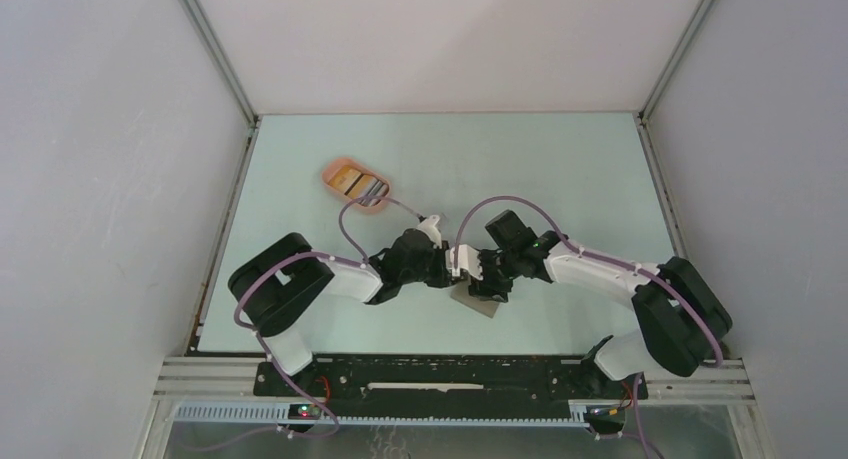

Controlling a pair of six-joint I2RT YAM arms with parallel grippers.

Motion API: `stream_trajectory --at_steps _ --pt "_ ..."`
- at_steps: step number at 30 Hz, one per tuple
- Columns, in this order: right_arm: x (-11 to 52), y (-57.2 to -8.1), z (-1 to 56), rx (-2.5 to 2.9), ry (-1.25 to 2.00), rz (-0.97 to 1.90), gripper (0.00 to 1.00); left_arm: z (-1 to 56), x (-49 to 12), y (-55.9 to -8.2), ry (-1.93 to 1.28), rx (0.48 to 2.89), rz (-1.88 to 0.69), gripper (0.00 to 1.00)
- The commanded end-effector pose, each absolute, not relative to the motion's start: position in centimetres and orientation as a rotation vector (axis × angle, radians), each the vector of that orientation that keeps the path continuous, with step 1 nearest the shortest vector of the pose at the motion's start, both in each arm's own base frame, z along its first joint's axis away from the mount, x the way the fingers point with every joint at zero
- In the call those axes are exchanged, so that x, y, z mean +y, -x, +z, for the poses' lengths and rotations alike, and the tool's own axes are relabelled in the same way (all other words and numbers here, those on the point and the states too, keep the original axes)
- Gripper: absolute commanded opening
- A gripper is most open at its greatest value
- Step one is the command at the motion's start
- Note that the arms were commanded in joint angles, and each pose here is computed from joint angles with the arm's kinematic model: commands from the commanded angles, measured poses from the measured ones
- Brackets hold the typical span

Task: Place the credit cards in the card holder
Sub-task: Open the card holder at the center of the board.

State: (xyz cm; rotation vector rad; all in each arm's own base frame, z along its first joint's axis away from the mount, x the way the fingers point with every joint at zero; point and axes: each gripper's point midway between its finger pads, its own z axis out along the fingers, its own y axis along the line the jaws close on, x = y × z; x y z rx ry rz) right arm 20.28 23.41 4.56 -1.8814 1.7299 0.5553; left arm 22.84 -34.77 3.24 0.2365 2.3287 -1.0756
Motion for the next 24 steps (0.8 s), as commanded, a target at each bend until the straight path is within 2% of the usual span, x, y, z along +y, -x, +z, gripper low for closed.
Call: stream_trajectory --at_steps 1,7,19,22,24 --pt "24.5 -22.5 5.2 1.752 1.832 0.466 0.62 3.0 -35.3 -21.9 -0.192 2.313 -1.153 0.0" --pt "23.9 -23.1 3.9 1.811 1.856 0.391 0.48 3.0 -34.9 -21.5 -0.192 2.304 -1.16 0.0" --pt "23.2 -24.1 5.2 1.829 1.819 0.3 0.09 2.2 -33.7 -21.4 -0.219 2.31 -1.087 0.0" --pt "23.2 -24.2 5.9 1.816 1.799 0.296 0.01 2.1 -33.5 -21.6 -0.221 2.313 -1.067 0.0" --pt "23.2 -24.3 6.4 1.81 1.782 0.296 0.0 2.0 -33.2 -21.7 -0.221 2.316 -1.048 0.0"
